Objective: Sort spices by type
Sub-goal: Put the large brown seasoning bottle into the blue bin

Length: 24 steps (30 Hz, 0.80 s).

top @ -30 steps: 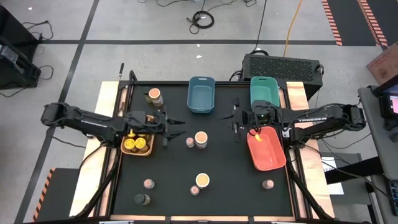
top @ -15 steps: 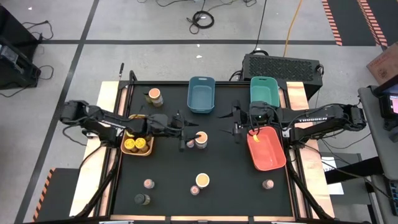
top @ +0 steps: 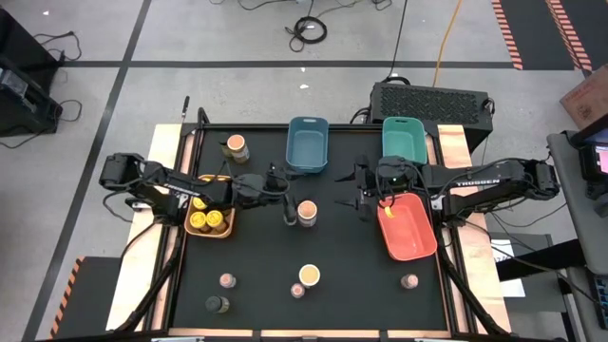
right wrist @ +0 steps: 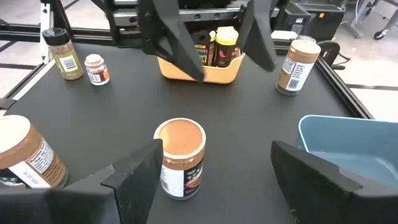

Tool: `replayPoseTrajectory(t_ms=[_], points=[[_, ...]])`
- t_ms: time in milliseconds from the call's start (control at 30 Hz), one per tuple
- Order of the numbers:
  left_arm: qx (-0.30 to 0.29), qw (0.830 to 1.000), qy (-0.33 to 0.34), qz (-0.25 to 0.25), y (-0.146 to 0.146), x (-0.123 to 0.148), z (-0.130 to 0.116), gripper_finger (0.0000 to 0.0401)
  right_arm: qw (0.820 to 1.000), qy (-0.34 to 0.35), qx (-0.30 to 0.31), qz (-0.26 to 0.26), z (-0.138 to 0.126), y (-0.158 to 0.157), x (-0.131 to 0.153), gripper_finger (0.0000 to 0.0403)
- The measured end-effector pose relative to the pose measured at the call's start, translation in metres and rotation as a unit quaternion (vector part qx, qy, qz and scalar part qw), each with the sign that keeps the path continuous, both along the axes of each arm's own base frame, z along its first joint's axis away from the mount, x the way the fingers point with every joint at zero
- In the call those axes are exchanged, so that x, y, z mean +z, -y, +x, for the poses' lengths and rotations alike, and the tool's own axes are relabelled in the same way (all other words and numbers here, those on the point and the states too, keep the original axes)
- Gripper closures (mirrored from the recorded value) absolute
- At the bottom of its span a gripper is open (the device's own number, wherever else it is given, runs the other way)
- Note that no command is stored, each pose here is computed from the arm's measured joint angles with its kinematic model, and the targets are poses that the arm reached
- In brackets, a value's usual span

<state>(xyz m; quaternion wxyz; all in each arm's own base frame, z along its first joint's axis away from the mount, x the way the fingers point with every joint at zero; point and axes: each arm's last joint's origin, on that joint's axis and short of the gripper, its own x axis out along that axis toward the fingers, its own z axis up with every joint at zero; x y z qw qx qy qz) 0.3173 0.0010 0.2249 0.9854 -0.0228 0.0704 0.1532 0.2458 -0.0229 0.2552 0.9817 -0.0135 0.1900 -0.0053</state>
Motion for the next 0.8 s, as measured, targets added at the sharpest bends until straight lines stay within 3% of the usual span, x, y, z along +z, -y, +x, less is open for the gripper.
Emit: replayPoseTrajectory(t_ms=[133, 367, 667, 800], points=[[0.005, 0.999, 0.001, -0.036, -0.001, -0.001, -0.001, 0.0099, 1.000, -0.003, -0.003, 0.008, 0.000, 0.000, -0.001, 0.0110], [-0.056, 0.994, -0.067, -0.067, -0.005, -0.015, -0.002, 0.0099, 1.000, -0.007, -0.003, 0.009, -0.001, 0.000, -0.001, 0.0110], [-0.079, 0.990, -0.103, -0.049, -0.003, -0.034, 0.004, 0.0099, 1.000, -0.007, -0.003, 0.009, -0.001, 0.000, -0.001, 0.0110], [-0.123, 0.985, -0.119, -0.028, 0.000, -0.044, 0.008, 0.0099, 1.000, -0.007, -0.003, 0.009, 0.000, 0.000, -0.001, 0.0110]])
